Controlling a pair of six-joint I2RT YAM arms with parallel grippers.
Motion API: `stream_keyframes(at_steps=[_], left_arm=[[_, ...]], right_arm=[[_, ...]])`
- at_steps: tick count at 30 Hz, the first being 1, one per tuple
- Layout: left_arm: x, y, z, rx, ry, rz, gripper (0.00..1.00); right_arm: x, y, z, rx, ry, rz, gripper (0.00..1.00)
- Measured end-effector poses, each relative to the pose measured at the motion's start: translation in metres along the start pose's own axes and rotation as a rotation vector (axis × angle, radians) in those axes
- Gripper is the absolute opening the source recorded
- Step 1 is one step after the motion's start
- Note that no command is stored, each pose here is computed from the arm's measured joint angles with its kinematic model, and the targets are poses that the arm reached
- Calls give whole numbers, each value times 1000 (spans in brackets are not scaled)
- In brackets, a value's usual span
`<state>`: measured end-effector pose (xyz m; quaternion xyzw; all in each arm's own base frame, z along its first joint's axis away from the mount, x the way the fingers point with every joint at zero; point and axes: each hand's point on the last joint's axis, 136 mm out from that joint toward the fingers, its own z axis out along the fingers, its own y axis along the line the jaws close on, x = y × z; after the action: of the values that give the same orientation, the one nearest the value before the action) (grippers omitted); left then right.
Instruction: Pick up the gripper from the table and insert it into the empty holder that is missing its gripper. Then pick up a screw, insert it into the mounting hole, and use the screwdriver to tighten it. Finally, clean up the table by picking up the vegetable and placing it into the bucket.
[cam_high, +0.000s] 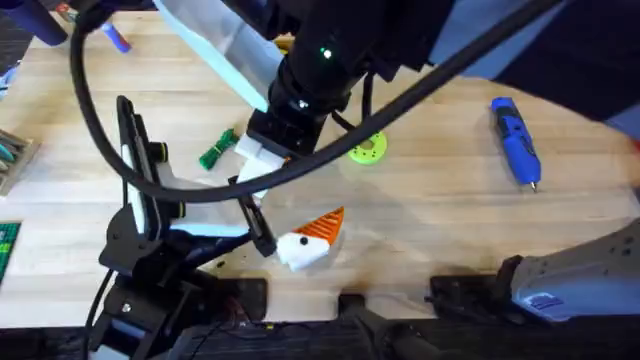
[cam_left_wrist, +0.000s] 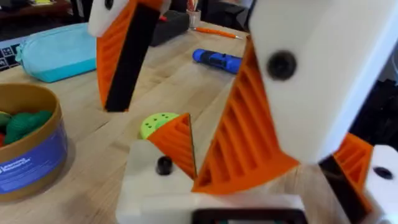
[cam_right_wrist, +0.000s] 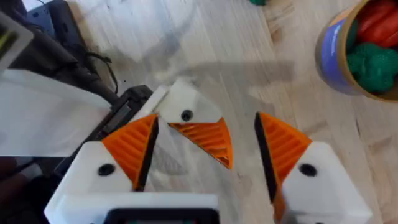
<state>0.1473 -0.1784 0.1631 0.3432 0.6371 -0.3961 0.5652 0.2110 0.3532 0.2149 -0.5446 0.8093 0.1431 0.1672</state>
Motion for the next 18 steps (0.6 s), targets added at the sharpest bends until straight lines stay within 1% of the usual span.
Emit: stream_keyframes(at_steps=[18], left_arm=[[0,0,0,0,0,-1,992]], right_arm=[[0,-1,0,10,2,-1,870]])
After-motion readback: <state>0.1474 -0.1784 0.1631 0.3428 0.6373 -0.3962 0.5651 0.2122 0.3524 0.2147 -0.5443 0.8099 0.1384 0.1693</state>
